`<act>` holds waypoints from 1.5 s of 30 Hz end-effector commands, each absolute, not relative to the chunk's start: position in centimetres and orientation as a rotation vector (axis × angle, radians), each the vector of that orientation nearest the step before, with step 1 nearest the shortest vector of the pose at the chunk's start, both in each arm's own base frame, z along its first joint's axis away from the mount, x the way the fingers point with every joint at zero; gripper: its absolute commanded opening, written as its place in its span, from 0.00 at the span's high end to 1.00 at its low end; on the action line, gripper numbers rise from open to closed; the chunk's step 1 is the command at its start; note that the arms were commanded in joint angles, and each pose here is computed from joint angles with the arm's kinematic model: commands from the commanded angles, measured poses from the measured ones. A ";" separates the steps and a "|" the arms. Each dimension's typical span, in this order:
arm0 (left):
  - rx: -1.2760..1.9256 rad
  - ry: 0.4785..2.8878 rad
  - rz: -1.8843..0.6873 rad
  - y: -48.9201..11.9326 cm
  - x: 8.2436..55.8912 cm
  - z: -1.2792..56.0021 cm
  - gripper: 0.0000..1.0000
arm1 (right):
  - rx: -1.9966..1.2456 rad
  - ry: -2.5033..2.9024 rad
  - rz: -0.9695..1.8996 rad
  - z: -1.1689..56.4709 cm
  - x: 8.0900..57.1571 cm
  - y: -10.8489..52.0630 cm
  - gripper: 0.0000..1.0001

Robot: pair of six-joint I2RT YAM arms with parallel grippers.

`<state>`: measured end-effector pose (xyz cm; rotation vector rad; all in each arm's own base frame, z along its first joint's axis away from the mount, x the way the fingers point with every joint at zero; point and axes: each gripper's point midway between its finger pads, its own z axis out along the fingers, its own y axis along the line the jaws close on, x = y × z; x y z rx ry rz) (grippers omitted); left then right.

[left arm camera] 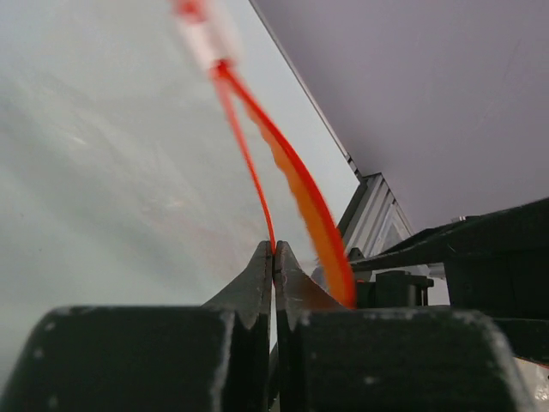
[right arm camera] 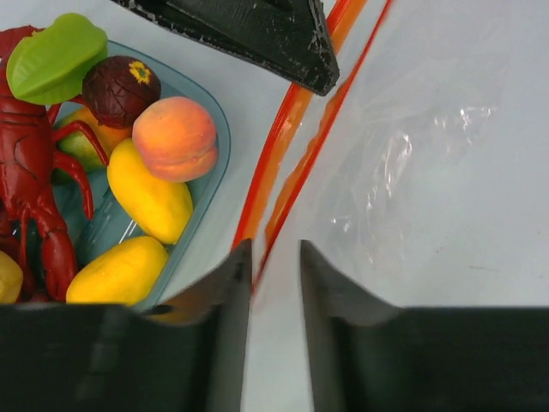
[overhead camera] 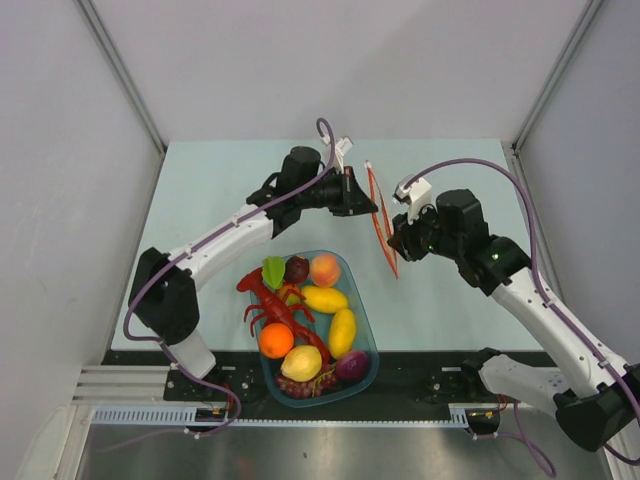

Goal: Place the food in the zip-top bag and seal the zipper
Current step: Open the zipper of the food storage bag.

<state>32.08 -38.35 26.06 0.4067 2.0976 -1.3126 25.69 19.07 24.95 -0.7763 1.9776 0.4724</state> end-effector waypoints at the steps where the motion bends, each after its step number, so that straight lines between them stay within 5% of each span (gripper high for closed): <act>1: 0.446 1.989 -1.391 -39.2 32.2 29.2 1.00 | -0.670 1.932 0.478 26.9 27.7 19.2 0.55; 4: 0.437 1.986 -1.389 -39.2 32.3 29.3 1.00 | -0.629 1.931 0.529 27.6 28.4 19.8 0.45; 8: 0.430 1.983 -1.389 -39.2 32.4 29.4 1.00 | -0.606 1.935 0.582 27.7 29.0 20.6 0.45; 16: 0.423 1.986 -1.371 -38.2 32.3 29.3 1.00 | -0.484 1.951 0.581 27.7 31.0 19.3 0.73; 25: 0.429 2.027 -1.367 -37.3 31.8 27.8 1.00 | -0.430 1.956 0.673 27.7 32.2 19.2 0.54; 32: 0.433 2.020 -1.378 -37.4 31.5 28.0 1.00 | -0.484 1.960 0.724 27.0 31.7 20.6 0.54; 38: 0.492 1.992 -1.409 -37.6 30.9 28.7 1.00 | -0.485 1.965 0.659 26.3 32.4 20.2 0.65; 41: 0.548 2.009 -1.386 -37.1 30.3 28.5 1.00 | -0.452 1.984 0.630 26.7 32.9 18.8 1.00; 45: 0.586 2.071 -1.221 -33.7 30.7 26.7 1.00 | -0.381 2.034 0.610 28.0 31.8 15.2 1.00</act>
